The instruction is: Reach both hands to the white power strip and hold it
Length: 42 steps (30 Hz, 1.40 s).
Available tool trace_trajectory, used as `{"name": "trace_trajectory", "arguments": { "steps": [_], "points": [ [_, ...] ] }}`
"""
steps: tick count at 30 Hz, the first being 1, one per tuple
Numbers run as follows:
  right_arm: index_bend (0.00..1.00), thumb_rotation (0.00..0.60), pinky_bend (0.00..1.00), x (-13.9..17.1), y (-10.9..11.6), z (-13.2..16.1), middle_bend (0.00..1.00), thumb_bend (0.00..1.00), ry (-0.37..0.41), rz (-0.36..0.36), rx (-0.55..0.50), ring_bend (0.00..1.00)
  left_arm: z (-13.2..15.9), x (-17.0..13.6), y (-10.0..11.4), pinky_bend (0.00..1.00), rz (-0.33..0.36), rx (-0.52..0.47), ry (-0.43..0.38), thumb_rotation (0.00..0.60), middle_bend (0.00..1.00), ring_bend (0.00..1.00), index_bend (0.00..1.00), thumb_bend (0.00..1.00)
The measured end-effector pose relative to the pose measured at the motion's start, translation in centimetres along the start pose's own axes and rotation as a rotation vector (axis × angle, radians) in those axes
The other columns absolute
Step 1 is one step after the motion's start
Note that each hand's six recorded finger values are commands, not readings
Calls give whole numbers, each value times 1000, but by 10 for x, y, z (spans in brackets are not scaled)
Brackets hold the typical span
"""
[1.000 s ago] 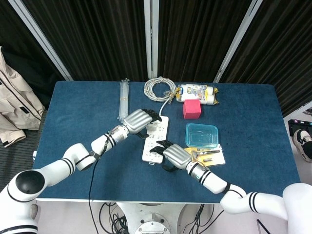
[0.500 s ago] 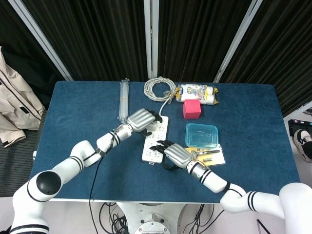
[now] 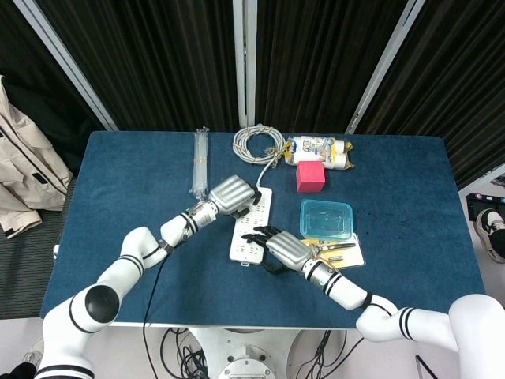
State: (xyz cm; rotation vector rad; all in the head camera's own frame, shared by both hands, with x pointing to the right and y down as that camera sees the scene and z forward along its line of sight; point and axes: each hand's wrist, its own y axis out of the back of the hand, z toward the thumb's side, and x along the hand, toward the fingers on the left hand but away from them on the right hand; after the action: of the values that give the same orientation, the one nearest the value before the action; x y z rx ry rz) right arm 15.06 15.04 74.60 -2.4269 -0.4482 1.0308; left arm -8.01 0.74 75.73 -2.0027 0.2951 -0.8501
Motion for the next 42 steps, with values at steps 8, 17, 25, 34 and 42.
{"name": "trace_trajectory", "arguments": {
  "steps": [8, 17, 25, 34, 42],
  "points": [
    [93, 600, 132, -1, -2, -1, 210, 435, -4, 12, -9, 72, 2, 1, 0, 840, 24, 47, -19, 600, 662, 664, 539, 428],
    [91, 600, 138, -1, -4, -3, 211, 435, -11, 18, -16, 73, -6, -2, 0, 911, 44, -22, 12, 600, 696, 708, 554, 453],
    [90, 600, 139, -1, -4, -3, 211, 435, -12, 18, -18, 73, -12, -5, 7, 922, 80, -43, 27, 600, 710, 715, 557, 456],
    [86, 600, 139, -1, -4, -4, 210, 436, -15, 15, -21, 73, -17, -10, 15, 921, 113, -35, 26, 600, 709, 714, 557, 453],
    [83, 600, 140, -1, 0, 0, 210, 434, 0, -10, -14, 73, -24, -20, 25, 915, 163, -19, 28, 600, 703, 704, 556, 451]
  ]
}}
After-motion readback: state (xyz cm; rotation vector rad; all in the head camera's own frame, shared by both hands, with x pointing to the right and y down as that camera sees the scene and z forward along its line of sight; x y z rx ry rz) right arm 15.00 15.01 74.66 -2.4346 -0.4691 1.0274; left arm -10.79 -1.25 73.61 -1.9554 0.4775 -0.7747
